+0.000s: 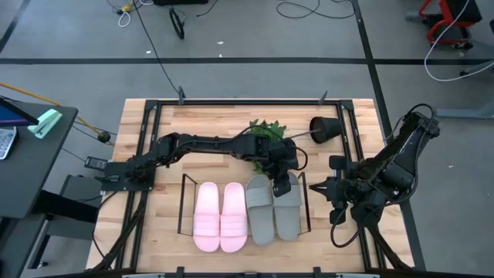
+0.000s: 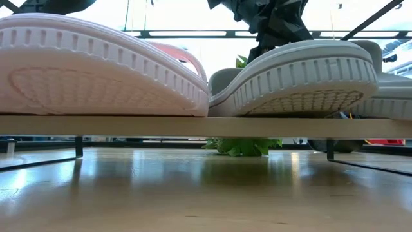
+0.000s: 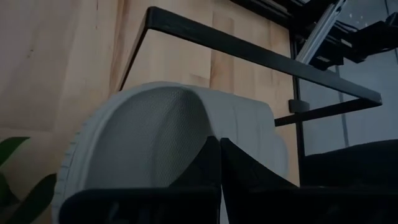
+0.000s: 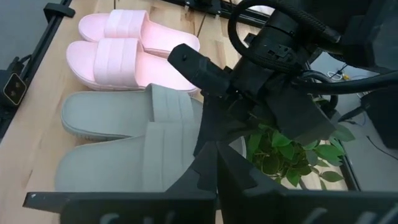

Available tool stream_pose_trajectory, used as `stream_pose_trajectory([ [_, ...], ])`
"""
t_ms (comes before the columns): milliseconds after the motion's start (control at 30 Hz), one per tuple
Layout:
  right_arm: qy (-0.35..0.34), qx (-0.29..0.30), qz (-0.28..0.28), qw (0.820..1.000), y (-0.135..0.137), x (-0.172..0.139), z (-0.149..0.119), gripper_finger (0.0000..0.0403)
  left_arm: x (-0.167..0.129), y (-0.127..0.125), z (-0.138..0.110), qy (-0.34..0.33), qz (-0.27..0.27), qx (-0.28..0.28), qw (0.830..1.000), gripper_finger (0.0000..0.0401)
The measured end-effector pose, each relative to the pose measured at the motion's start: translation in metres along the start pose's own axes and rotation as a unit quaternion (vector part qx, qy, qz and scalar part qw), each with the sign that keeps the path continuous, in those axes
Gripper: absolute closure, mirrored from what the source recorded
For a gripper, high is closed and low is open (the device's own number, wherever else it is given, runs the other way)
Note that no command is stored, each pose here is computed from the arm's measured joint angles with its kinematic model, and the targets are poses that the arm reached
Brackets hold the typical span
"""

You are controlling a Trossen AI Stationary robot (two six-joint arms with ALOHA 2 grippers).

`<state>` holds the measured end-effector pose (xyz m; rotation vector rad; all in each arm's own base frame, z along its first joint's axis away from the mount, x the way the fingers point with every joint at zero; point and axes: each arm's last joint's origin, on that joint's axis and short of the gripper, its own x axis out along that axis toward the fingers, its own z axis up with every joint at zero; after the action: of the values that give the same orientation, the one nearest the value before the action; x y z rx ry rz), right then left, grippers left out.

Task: Pick and place slides into the shelf
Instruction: Put the gray slipper on the shelf

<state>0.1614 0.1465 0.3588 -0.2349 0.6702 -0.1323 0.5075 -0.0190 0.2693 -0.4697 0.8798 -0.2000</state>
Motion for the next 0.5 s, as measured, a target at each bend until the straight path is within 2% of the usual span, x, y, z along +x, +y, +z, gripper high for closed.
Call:
stream_pose_trajectory([
  [267,0.000,0.000,0.000,1.000,0.000,0.000,0.000,0.0403,0.004,0.002,-0.003,-0.002,0.005,0.008,1.000,0.0401],
  [500,0.000,0.000,0.000,1.000,0.000,0.000,0.000,0.0403,0.026,0.010,-0.023,0.021,0.027,0.000,0.999,0.0401],
])
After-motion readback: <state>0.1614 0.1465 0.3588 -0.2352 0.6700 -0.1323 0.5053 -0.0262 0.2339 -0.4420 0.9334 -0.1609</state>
